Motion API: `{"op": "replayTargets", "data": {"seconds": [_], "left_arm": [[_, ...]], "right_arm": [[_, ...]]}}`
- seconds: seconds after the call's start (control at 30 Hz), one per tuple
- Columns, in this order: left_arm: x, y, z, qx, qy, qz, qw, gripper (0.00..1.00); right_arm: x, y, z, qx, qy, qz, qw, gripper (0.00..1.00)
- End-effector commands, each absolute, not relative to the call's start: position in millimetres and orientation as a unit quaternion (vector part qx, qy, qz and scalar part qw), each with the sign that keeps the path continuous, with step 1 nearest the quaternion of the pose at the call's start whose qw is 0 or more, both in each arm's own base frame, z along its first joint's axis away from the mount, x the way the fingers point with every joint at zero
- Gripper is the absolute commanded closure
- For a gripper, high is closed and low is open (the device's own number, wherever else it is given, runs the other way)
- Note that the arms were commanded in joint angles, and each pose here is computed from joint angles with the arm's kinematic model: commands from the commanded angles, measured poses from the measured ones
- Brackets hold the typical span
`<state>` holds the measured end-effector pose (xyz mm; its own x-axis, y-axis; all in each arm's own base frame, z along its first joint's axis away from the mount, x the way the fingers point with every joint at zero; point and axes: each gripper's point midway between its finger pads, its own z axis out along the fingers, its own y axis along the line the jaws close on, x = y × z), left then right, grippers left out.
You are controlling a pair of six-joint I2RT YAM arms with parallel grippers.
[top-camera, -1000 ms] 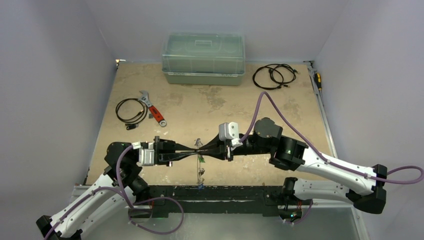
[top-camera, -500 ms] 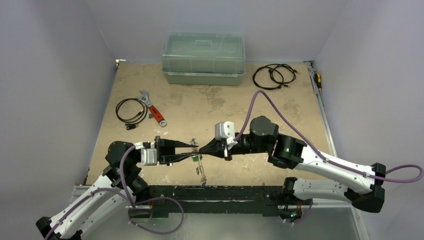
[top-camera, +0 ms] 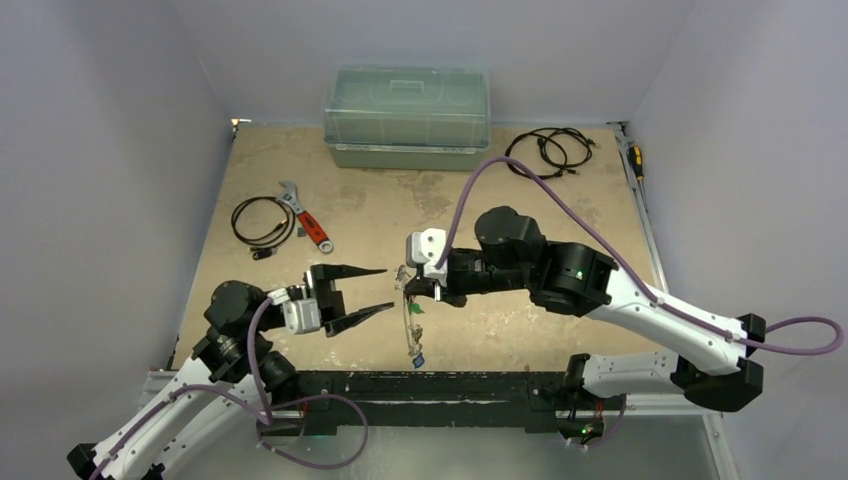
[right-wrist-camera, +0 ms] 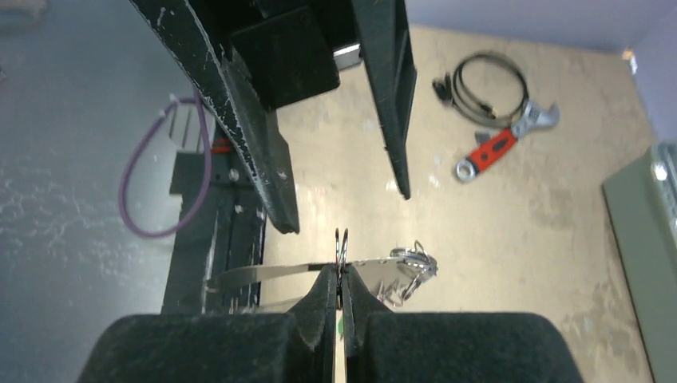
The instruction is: Put the keys on the keyring
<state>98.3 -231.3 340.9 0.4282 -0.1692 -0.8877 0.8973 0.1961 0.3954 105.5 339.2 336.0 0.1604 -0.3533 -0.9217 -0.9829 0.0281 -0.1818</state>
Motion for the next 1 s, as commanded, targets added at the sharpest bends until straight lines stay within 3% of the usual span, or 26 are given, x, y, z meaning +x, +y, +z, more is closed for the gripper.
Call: {"op": "replayTargets", "data": {"seconds": [0.0,0.43,0.67,0.97], "left_arm": [[126.5,-229.6,338.5,0.48,0.414,-0.347,0.691,0.48],[149.1,-232.9,318.1,0.451,0.466,-0.338,0.682,0.46],[148.9,-241.1,306.4,0.449,0.486,-0.365,0.655,0.45],[127.3,-250.3,300.3,0.487,0.453,-0.405,0.627,0.45]], "right_arm": [[114.2,326.9,324.3,-0.629,0.588,0.286,0.42,1.0],[134.6,310.0,261.9,-0.614,0.688,0.191,0.336,1.0],[134.6,311.7,271.3,-0.618,0.673,0.199,0.355,1.0],[118.3,312.5,296.3,-0.621,0.637,0.251,0.382,1.0]]}}
